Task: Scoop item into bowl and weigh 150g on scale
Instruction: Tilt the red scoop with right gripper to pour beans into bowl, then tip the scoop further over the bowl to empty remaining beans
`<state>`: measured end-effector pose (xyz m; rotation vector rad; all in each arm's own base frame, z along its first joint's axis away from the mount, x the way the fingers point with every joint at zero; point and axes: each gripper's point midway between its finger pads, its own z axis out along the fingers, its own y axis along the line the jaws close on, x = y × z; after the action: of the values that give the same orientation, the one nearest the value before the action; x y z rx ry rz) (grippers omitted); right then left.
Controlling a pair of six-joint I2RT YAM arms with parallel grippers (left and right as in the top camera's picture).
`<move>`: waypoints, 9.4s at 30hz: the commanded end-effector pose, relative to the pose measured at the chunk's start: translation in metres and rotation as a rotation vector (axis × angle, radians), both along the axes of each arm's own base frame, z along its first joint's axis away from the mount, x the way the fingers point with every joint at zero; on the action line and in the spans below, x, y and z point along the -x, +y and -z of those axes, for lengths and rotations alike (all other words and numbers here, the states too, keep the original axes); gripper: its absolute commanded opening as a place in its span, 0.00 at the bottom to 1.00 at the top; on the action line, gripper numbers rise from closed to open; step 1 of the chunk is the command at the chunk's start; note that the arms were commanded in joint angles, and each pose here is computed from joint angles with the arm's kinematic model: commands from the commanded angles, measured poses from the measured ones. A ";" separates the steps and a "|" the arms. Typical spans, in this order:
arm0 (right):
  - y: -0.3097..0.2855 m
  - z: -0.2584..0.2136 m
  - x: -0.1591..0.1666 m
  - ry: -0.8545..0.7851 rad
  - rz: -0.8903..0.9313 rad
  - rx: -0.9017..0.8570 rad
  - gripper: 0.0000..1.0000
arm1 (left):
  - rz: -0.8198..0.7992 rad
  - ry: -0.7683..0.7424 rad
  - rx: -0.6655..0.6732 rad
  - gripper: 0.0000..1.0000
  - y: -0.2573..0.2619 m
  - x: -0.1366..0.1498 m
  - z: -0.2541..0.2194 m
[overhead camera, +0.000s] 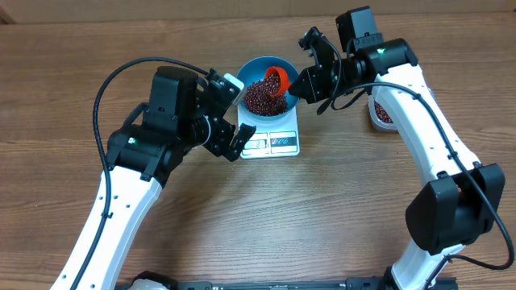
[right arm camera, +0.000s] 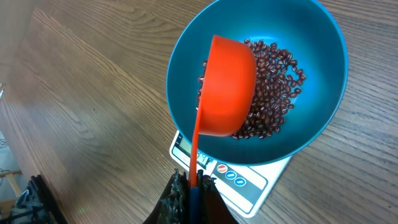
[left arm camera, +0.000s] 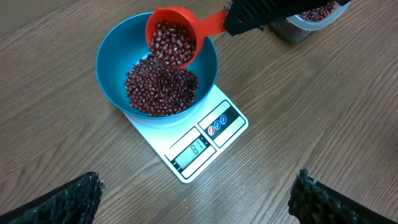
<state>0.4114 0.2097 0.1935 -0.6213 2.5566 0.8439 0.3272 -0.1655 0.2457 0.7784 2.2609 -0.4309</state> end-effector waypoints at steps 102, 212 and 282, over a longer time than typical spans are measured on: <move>-0.003 -0.020 -0.014 -0.214 -0.015 0.183 0.04 | 0.025 -0.032 0.006 1.00 -0.002 0.001 -0.010; 0.011 -0.015 -0.014 -0.348 -0.077 0.390 0.04 | 0.025 -0.032 0.006 1.00 -0.002 0.001 -0.010; 0.027 -0.020 0.002 -0.365 -0.201 0.351 0.04 | 0.025 -0.032 0.006 1.00 -0.002 0.001 -0.010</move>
<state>0.4152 0.2272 0.1813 -0.9854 2.4467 0.2501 0.3272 -0.1655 0.2456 0.7780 2.2615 -0.4312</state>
